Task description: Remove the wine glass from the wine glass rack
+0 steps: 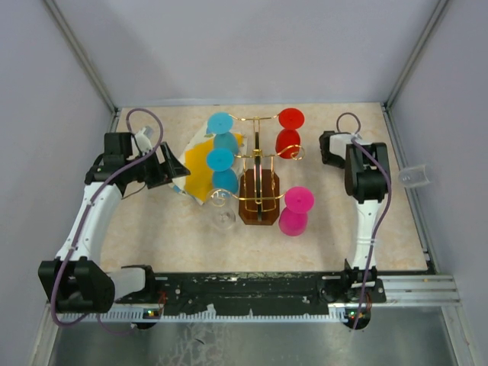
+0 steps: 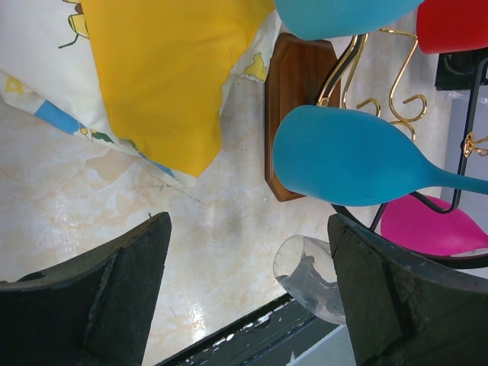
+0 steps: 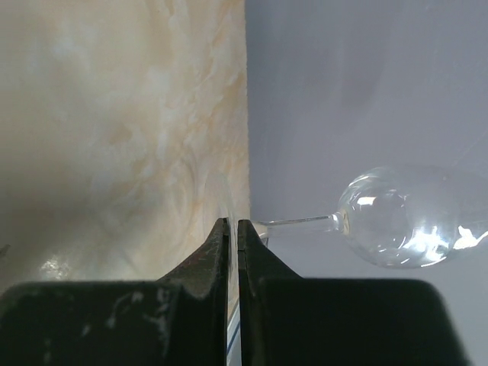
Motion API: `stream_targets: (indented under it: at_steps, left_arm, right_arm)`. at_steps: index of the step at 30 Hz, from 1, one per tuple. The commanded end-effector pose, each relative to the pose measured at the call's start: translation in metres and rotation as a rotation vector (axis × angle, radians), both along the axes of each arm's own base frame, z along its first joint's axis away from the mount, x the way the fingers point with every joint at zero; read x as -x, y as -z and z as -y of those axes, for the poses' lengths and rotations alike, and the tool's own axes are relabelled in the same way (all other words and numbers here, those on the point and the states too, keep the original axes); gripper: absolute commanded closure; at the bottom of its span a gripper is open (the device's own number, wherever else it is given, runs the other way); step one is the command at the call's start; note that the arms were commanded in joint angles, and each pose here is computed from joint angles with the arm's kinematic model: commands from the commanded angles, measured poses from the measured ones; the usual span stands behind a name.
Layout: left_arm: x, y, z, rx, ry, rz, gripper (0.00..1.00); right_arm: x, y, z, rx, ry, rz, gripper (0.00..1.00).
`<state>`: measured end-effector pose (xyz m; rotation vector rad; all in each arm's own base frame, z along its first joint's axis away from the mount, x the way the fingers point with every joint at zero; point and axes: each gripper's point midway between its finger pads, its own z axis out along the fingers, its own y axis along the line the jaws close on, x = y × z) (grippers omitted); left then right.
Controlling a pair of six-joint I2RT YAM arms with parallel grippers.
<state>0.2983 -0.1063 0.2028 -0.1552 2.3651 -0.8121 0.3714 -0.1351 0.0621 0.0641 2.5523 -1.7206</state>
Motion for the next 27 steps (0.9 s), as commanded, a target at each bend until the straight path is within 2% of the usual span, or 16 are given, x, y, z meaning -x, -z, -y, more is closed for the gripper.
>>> stream_targets:
  at_steps: [1, 27]
  left_arm:
    - [0.006, -0.002, 0.003, 0.02, 0.016, 0.003, 0.11]
    - [0.009, 0.002, 0.003, 0.018, 0.016, -0.011, 0.11]
  right_arm:
    - [0.001, -0.002, 0.005, 0.051, 0.006, -0.001, 1.0]
    - [0.008, 0.03, -0.001, 0.003, 0.026, -0.046, 1.0]
